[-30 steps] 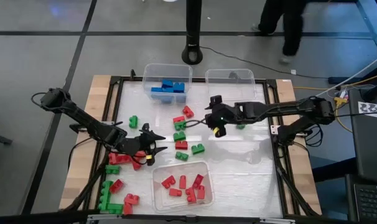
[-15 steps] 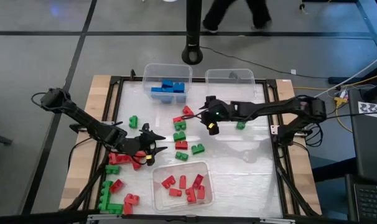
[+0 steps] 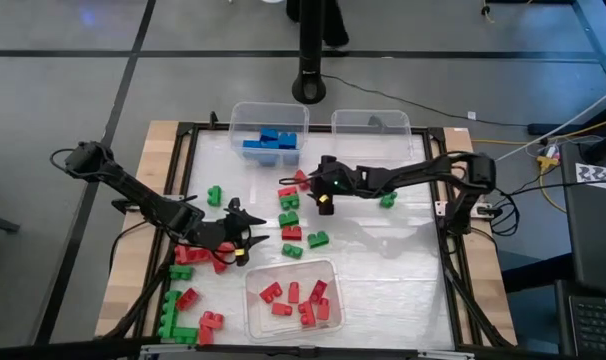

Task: Sort blocks
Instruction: Put the red game piece into the bottom transparent bin

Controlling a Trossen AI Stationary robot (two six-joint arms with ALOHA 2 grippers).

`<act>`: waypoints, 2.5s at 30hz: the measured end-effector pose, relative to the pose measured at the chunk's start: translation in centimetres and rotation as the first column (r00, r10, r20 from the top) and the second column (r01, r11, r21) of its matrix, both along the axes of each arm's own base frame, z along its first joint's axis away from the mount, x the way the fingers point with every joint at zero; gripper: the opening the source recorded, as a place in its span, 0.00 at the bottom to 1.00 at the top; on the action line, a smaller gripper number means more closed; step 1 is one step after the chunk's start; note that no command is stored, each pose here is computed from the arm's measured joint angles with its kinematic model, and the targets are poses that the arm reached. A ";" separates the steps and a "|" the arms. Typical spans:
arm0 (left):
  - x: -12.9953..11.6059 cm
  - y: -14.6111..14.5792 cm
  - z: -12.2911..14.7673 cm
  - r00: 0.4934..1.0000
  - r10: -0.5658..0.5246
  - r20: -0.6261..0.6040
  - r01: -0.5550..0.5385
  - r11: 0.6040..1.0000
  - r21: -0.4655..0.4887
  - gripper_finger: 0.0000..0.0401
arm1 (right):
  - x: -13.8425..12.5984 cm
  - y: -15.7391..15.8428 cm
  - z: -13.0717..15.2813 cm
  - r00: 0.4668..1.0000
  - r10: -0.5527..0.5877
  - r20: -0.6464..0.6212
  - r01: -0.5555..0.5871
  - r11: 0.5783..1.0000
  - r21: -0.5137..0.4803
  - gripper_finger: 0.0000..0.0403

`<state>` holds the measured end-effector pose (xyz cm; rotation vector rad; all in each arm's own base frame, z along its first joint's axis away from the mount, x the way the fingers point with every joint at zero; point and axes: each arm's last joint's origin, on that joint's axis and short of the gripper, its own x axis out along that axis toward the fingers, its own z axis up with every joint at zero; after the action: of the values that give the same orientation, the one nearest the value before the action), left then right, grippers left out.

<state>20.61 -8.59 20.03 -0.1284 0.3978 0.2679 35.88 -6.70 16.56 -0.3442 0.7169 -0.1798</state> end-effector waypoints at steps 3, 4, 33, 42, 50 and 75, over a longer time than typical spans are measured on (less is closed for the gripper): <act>0.0 0.0 0.0 1.000 0.000 0.000 0.000 1.000 0.000 0.49 | 0.5 -0.3 -0.9 0.999 -0.029 0.029 0.028 0.999 0.024 0.74; 0.0 0.0 0.0 1.000 0.001 0.000 -0.001 1.000 0.000 0.49 | 0.7 -0.4 -1.3 0.999 -0.040 0.034 0.038 0.999 0.035 0.74; 0.0 0.0 -0.1 1.000 0.002 -0.006 -0.002 1.000 0.000 0.49 | 2.2 -2.1 -5.4 0.965 -0.228 0.128 0.214 0.970 0.112 0.74; 0.0 0.0 0.0 1.000 0.002 -0.005 -0.002 1.000 0.000 0.49 | 2.0 -2.4 -5.8 0.962 -0.253 0.102 0.240 0.963 0.124 0.73; 0.0 0.0 0.0 1.000 0.002 -0.004 -0.002 1.000 0.000 0.49 | 1.9 -3.4 -6.4 0.960 -0.263 0.099 0.248 0.959 0.137 0.55; -0.1 -0.1 0.0 1.000 -0.003 -0.005 0.003 1.000 0.000 0.49 | 1.5 -0.8 0.2 0.986 -0.052 0.158 0.059 0.998 -0.036 0.43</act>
<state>20.55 -8.66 19.99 -0.1266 0.4030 0.2653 37.35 -7.50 16.75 -0.3451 0.5677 -0.2716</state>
